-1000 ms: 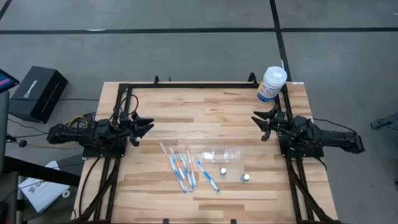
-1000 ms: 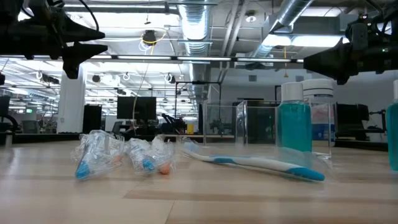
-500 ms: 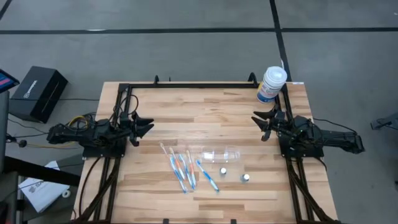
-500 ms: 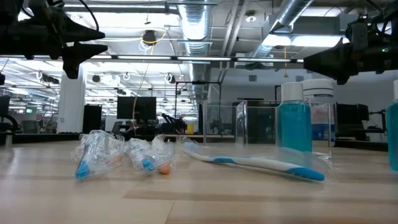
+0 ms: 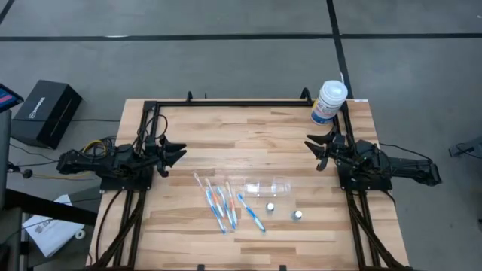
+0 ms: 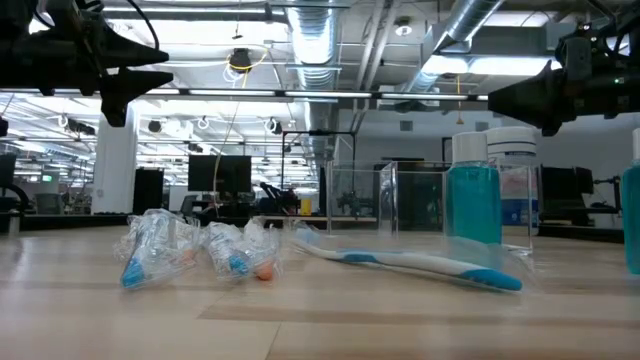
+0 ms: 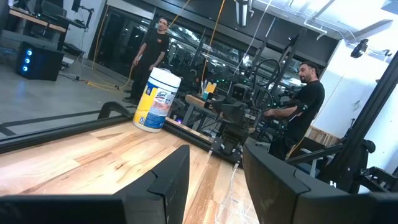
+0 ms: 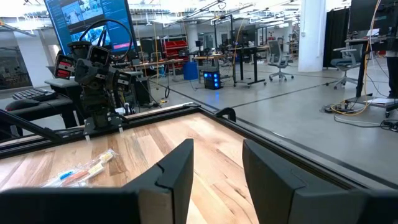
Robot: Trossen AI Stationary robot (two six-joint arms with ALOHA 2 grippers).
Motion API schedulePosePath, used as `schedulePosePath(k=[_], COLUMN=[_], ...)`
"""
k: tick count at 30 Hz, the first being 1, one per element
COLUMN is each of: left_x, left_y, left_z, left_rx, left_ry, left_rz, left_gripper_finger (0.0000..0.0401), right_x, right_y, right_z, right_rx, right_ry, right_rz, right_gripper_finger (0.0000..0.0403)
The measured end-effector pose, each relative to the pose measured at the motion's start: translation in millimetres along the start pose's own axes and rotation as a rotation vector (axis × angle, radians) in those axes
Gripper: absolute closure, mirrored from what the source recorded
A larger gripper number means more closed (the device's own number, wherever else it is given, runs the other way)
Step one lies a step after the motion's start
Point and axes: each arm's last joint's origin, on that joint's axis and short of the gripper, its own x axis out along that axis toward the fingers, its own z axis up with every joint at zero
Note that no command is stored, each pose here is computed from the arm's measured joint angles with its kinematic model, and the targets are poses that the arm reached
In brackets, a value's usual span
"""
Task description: Pick & Place toothbrushing station
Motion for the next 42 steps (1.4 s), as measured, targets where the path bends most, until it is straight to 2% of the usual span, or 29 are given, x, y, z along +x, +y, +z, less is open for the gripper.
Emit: schedulePosePath(k=[27, 37, 42], left_x=[0.2, 4.1, 6.6], left_y=[-0.6, 0.1, 0.9], left_z=[1.9, -3.2, -5.9], left_rx=[-0.03, -0.011, 0.033], left_ry=[-0.02, 0.025, 0.044], left_rz=[-0.002, 0.03, 0.06], left_gripper_finger=[0.0256, 0.0256, 0.0256], right_x=[0.0, 0.0, 0.0], right_y=[0.0, 0.0, -0.1], right_z=[0.0, 0.0, 2.9], right_rx=[0.0, 0.0, 0.01], right_ry=[0.0, 0.0, -0.029], right_rz=[0.0, 0.0, -0.001], right_gripper_finger=[0.0274, 0.0274, 0.0274])
